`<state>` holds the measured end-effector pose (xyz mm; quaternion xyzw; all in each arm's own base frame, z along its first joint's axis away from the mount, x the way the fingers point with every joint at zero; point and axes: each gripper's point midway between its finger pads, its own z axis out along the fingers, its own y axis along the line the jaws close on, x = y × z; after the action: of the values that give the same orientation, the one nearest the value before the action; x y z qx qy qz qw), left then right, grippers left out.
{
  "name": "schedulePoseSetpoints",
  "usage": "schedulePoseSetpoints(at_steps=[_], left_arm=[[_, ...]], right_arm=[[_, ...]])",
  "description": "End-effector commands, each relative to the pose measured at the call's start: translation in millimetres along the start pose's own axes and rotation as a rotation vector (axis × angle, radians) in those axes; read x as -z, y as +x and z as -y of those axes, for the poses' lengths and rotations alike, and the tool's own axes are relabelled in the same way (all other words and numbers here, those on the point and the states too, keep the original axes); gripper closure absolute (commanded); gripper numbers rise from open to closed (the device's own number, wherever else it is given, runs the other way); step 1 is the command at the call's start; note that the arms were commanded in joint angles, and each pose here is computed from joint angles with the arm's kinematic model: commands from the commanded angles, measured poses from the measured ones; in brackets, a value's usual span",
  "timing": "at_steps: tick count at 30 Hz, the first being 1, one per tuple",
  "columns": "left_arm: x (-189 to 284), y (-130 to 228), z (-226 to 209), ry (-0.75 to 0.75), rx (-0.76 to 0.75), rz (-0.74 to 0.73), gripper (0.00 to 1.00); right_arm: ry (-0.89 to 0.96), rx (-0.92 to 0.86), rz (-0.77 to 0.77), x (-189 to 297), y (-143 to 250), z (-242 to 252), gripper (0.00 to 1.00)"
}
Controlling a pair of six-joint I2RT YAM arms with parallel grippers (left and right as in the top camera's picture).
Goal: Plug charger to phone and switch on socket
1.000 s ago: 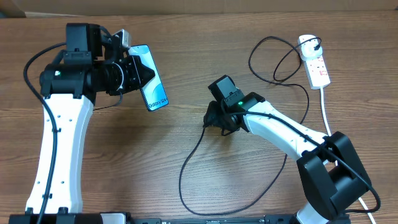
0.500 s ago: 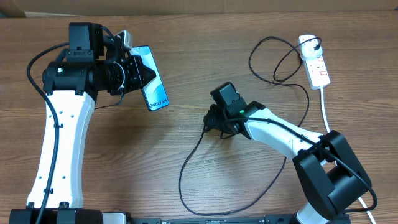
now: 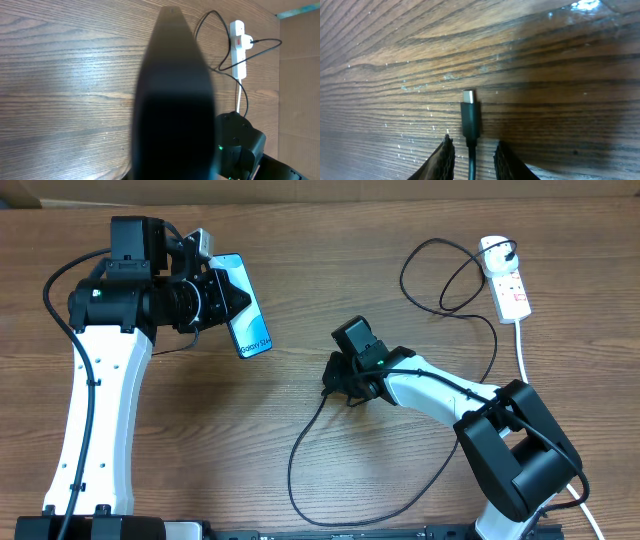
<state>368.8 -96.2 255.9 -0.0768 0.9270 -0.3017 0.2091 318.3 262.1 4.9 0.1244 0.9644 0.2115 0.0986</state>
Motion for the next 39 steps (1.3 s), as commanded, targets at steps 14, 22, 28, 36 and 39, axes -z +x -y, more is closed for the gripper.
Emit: schedulePoseSetpoints(at_steps=[14, 22, 28, 36, 39], left_arm=[[4.0, -0.2, 6.2, 0.031, -0.007, 0.002, 0.96], [4.0, 0.5, 6.0, 0.03, -0.005, -0.001, 0.96], [4.0, 0.7, 5.9, 0.03, -0.005, -0.002, 0.96], [4.0, 2.1, 5.4, 0.028, -0.001, -0.007, 0.96], [4.0, 2.1, 5.4, 0.028, -0.001, -0.007, 0.96]], right_arm=[[0.027, -0.04, -0.026, -14.6, 2.8, 13.1, 0.82], [0.022, -0.04, -0.032, -14.6, 3.8, 12.4, 0.85], [0.017, -0.04, -0.033, -15.0, 3.7, 11.5, 0.86], [0.012, -0.038, -0.028, -15.0, 2.5, 10.2, 0.92], [0.011, -0.038, -0.028, -15.0, 2.5, 10.1, 0.96]])
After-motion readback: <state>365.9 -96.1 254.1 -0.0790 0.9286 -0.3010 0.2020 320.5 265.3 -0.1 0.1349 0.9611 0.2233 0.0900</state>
